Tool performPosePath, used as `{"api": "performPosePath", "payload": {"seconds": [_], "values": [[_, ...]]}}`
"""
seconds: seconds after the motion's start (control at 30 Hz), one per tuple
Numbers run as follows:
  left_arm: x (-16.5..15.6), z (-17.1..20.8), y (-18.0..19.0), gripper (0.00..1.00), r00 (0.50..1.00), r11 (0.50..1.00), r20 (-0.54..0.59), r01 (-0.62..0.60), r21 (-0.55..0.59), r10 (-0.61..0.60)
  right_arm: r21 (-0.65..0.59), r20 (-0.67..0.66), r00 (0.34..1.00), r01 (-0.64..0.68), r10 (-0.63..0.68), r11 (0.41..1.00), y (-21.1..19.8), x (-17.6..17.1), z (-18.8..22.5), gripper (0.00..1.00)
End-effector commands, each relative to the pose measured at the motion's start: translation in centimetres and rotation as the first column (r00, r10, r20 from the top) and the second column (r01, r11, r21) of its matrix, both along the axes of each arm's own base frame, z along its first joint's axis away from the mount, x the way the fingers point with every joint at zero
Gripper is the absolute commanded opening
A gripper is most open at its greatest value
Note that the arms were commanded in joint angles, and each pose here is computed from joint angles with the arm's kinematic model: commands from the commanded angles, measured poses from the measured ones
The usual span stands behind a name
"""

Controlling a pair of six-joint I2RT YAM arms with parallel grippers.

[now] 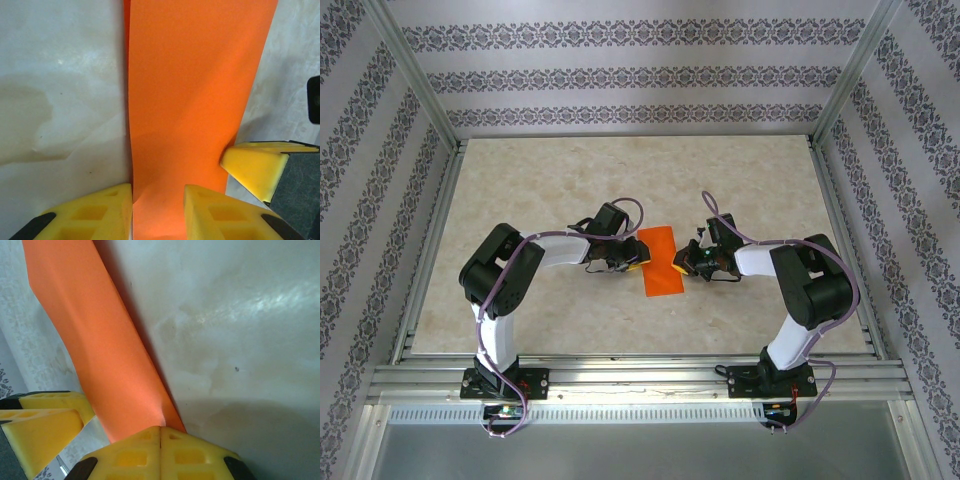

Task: Fold a paper plane with a square sheet of paper (pick it up from the middle)
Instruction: Third fold the triangle at the center of the table.

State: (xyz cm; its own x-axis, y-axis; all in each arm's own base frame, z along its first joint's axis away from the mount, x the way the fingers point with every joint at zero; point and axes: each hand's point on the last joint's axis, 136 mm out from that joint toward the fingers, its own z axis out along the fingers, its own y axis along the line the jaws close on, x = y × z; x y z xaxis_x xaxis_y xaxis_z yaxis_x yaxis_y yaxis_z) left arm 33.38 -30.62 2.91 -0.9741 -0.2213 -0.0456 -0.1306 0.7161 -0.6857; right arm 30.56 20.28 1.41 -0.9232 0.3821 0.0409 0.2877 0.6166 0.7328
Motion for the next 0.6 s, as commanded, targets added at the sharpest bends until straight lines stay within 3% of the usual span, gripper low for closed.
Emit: {"api": "performPosePath", "payload": {"seconds": [0.0, 0.57], "values": [[0.6, -0.1, -0.4, 0.33, 1.0, 0.999, -0.002, -0.022, -0.042, 0.021, -0.082, -0.134, 0.991, 0.014, -0.025, 0.997, -1.2, -2.9, -3.1, 0.07], [0.8, 1.9, -0.6, 0.34, 0.997, 0.994, 0.068, -0.023, -0.103, 0.03, -0.08, -0.134, 0.991, 0.014, -0.025, 0.997, -1.2, -2.9, -3.1, 0.08]]}}
